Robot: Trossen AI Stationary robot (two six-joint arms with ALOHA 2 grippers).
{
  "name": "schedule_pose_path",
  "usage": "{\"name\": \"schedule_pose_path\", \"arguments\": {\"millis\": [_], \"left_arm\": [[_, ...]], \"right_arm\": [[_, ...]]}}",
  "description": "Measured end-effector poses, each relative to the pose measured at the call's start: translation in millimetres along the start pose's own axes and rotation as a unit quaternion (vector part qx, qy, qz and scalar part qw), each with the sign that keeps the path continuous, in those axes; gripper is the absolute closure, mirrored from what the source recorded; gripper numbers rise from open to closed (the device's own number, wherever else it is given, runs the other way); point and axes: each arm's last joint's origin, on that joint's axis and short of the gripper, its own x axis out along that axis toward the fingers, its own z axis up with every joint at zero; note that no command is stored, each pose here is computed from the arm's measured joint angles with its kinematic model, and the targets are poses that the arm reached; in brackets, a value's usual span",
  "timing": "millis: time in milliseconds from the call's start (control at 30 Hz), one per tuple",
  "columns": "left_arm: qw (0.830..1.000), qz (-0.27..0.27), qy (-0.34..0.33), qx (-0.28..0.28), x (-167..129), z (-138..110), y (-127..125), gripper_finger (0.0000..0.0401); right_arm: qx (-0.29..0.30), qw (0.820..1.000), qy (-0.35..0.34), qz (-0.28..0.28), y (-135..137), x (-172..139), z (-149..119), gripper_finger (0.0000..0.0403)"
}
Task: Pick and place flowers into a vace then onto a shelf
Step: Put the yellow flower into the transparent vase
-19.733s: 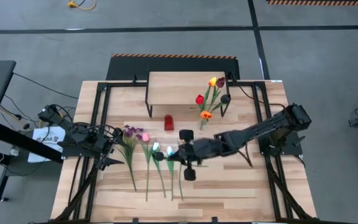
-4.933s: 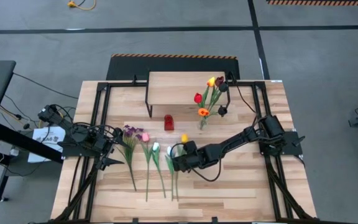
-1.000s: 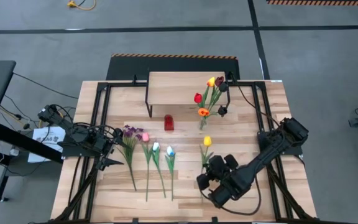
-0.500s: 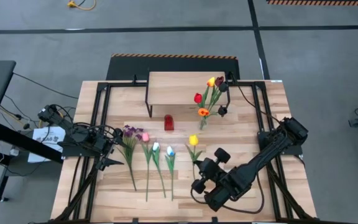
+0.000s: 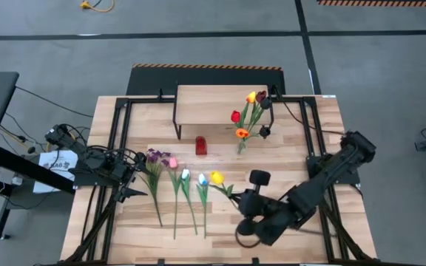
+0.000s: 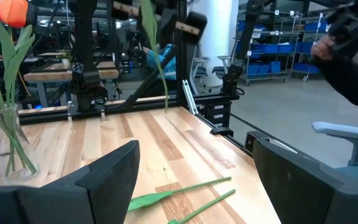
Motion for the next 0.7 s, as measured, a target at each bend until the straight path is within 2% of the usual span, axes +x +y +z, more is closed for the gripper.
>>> {"name": "schedule_pose_path", "arguments": {"millis": [267,400,567,700], "left_arm": [[1.000,0.000,0.000,0.000,0.0,0.0,0.0,0.0099],[1.000,0.000,0.000,0.000,0.0,0.0,0.0,0.0099],[1.000,0.000,0.000,0.000,0.0,0.0,0.0,0.0099],[1.000,0.000,0.000,0.000,0.0,-0.1,0.0,0.0099]], "right_arm": [[-0.095,0.989,-0.069,0.093,-27.9,-50.7,22.0,0.0403],[-0.137,0.978,-0.111,0.113,-39.0,-71.4,24.3,0.0403],[-0.158,0.964,-0.176,0.119,-57.3,-83.9,7.2,0.0403],[-0.152,0.952,-0.240,0.117,-72.1,-86.3,-19.4,0.0403]]}}
